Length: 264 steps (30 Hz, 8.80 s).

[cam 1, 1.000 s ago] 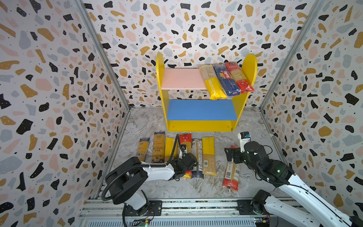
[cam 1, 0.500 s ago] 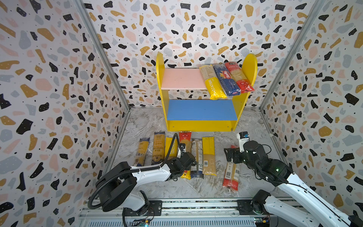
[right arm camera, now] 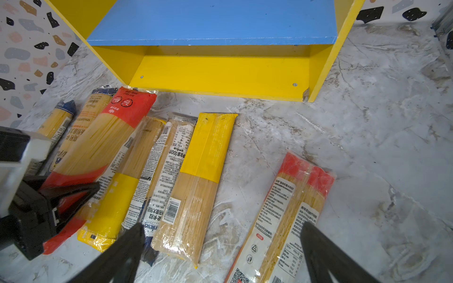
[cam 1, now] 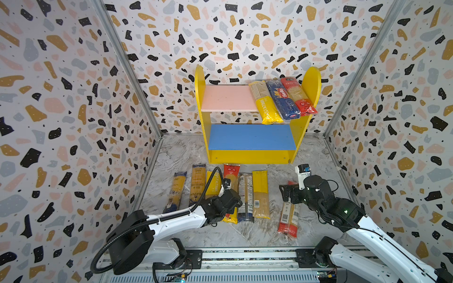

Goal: Place and organize the pasta boxes and bags onto the shelf
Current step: 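Lift the red spaghetti bag upright with the left gripper, then raise the red bag up to the pink shelf's near end with the left gripper, then stand the red bag on the pink shelf and open the left gripper, then withdraw the left gripper down toward the pasta row on the table, then lower the left gripper onto the yellow-topped clear spaghetti bag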

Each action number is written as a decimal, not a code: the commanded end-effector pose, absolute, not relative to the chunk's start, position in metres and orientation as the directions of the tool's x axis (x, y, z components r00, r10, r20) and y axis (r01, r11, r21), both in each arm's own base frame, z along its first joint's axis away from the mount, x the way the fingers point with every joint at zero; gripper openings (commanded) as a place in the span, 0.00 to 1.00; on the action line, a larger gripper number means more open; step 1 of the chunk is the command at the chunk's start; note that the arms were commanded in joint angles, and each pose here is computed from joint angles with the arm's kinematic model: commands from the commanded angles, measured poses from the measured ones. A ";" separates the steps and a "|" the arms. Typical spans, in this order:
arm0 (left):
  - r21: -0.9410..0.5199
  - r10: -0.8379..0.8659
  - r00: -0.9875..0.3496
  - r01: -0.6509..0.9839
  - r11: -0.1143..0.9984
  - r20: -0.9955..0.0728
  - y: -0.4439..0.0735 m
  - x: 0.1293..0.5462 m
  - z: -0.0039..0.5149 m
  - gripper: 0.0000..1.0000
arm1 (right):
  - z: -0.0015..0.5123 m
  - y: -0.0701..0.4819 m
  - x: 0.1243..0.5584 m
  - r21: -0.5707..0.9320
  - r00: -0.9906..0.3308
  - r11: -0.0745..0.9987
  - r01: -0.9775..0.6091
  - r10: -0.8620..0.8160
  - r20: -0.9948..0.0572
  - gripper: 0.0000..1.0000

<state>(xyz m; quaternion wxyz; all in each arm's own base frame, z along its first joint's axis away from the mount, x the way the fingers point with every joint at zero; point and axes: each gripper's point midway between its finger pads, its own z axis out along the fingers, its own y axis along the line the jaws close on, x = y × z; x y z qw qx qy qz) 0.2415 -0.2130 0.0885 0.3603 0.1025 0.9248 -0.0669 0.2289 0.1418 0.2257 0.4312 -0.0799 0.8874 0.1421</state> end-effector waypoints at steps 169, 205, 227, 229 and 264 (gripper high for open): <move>-0.101 -0.091 0.102 -0.104 0.989 -0.991 -0.072 0.289 0.543 0.96 | 0.474 0.213 0.258 0.236 -0.185 0.712 -0.662 0.151 -0.971 0.99; -0.273 -0.092 -0.540 0.265 0.925 -0.837 -0.229 0.292 0.188 0.95 | 0.244 0.191 0.255 0.332 -0.653 0.888 -0.317 0.049 -0.755 0.99; -0.196 0.136 -0.674 0.392 0.899 -0.726 -0.373 0.264 0.095 1.00 | 0.263 0.132 0.249 0.246 -0.599 0.957 -0.156 0.106 -0.794 0.99; -0.197 0.125 -0.679 0.376 0.906 -0.723 -0.376 0.267 0.090 0.99 | 0.264 0.128 0.248 0.241 -0.593 0.959 -0.150 0.107 -0.798 0.99; -0.192 0.185 -0.763 0.375 0.907 -0.619 -0.422 0.260 0.031 0.98 | 0.259 0.097 0.244 0.206 -0.574 0.974 -0.093 0.117 -0.811 0.99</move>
